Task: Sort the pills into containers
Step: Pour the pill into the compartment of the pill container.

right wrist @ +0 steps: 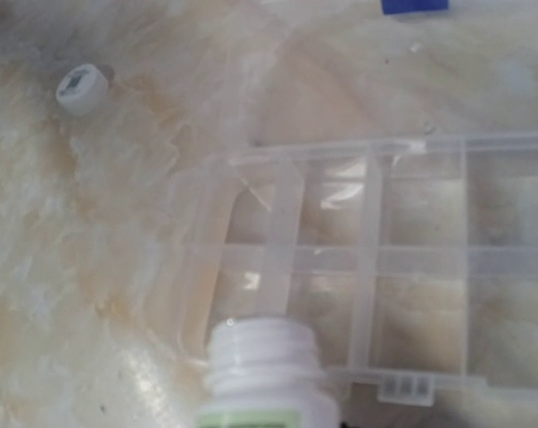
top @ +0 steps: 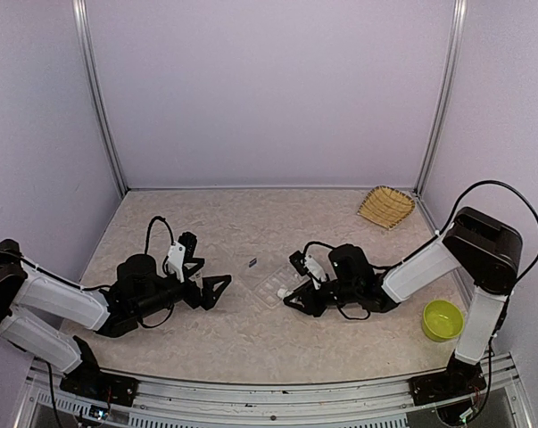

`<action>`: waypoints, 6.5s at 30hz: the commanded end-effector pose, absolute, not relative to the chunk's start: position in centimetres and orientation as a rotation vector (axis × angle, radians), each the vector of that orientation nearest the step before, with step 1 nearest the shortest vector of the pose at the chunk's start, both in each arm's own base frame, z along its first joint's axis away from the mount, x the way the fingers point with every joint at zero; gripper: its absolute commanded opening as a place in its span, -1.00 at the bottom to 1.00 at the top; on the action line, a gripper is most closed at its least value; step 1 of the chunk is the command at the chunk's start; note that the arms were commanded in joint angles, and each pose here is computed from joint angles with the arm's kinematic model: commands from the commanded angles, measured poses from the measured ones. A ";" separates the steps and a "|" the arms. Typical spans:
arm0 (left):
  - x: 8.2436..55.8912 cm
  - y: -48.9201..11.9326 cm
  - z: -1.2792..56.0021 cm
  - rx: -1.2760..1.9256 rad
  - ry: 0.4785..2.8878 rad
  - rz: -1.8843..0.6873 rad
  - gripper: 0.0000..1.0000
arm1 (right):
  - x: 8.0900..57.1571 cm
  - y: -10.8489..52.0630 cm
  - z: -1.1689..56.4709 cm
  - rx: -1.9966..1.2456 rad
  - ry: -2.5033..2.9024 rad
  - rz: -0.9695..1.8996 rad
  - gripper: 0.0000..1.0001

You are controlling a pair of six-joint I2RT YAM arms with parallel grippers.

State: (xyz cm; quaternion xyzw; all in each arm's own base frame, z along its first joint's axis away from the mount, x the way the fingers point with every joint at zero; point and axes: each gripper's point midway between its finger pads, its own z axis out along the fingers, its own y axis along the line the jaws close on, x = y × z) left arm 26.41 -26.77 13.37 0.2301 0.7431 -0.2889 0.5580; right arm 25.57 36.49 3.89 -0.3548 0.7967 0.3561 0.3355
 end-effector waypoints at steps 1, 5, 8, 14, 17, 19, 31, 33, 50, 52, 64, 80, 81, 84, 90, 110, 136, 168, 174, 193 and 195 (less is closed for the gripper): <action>26.5 -26.8 13.6 0.537 1.740 -0.701 0.98 | 25.0 36.1 3.3 -0.945 2.137 0.893 -0.80; 26.4 -26.8 13.6 0.537 1.741 -0.702 0.98 | 25.0 36.2 3.3 -0.950 2.146 0.886 -0.80; 26.4 -26.8 13.6 0.538 1.740 -0.702 0.98 | 25.0 36.2 3.2 -0.952 2.156 0.881 -0.80; 26.4 -26.8 13.7 0.538 1.738 -0.703 0.97 | 24.9 36.2 3.0 -0.963 2.175 0.881 -0.80; 26.4 -26.8 13.7 0.538 1.739 -0.703 0.97 | 24.9 36.2 3.0 -0.962 2.186 0.881 -0.80; 26.4 -26.8 13.7 0.537 1.740 -0.704 0.98 | 24.9 36.2 3.1 -0.960 2.191 0.876 -0.81; 26.4 -26.8 13.7 0.537 1.740 -0.704 0.98 | 25.1 36.2 3.7 -0.966 2.230 0.852 -0.81; 26.4 -26.8 13.6 0.538 1.740 -0.705 0.98 | 25.1 36.3 3.7 -0.967 2.234 0.850 -0.81; 26.4 -26.8 13.7 0.537 1.739 -0.705 0.97 | 25.1 36.4 3.6 -0.981 2.280 0.833 -0.80; 26.4 -26.8 13.6 0.538 1.741 -0.704 0.97 | 25.1 36.5 3.6 -0.979 2.289 0.831 -0.80; 26.4 -26.8 13.6 0.538 1.741 -0.705 0.98 | 25.0 36.5 3.7 -0.987 2.331 0.823 -0.80; 26.4 -26.9 13.6 0.538 1.740 -0.707 0.97 | 25.1 36.6 3.6 -0.995 2.375 0.805 -0.78; 26.4 -26.9 13.6 0.538 1.741 -0.708 0.97 | 25.1 36.6 3.6 -0.996 2.380 0.803 -0.78; 26.4 -26.9 13.6 0.539 1.742 -0.708 0.98 | 25.2 36.6 3.5 -0.996 2.390 0.796 -0.78; 26.4 -26.9 13.5 0.538 1.745 -0.709 0.98 | 25.2 36.7 3.5 -1.006 2.398 0.790 -0.77; 26.4 -27.0 13.5 0.539 1.745 -0.712 0.98 | 25.0 36.3 3.4 -1.039 2.440 0.754 -0.77; 26.3 -27.0 13.5 0.541 1.746 -0.715 0.98 | 24.9 35.8 3.8 -1.101 2.467 0.699 -0.75; 26.4 -27.0 13.5 0.541 1.747 -0.717 0.98 | 24.1 34.6 4.0 -1.173 2.507 0.639 -0.75; 26.4 -27.0 13.5 0.541 1.747 -0.715 0.98 | 24.2 34.6 4.5 -1.186 2.510 0.625 -0.75; 26.4 -27.0 13.6 0.540 1.744 -0.714 0.98 | 25.2 35.2 5.4 -1.229 2.495 0.582 -0.74; 26.4 -27.0 13.5 0.542 1.745 -0.714 0.98 | 25.2 35.2 5.3 -1.235 2.498 0.578 -0.74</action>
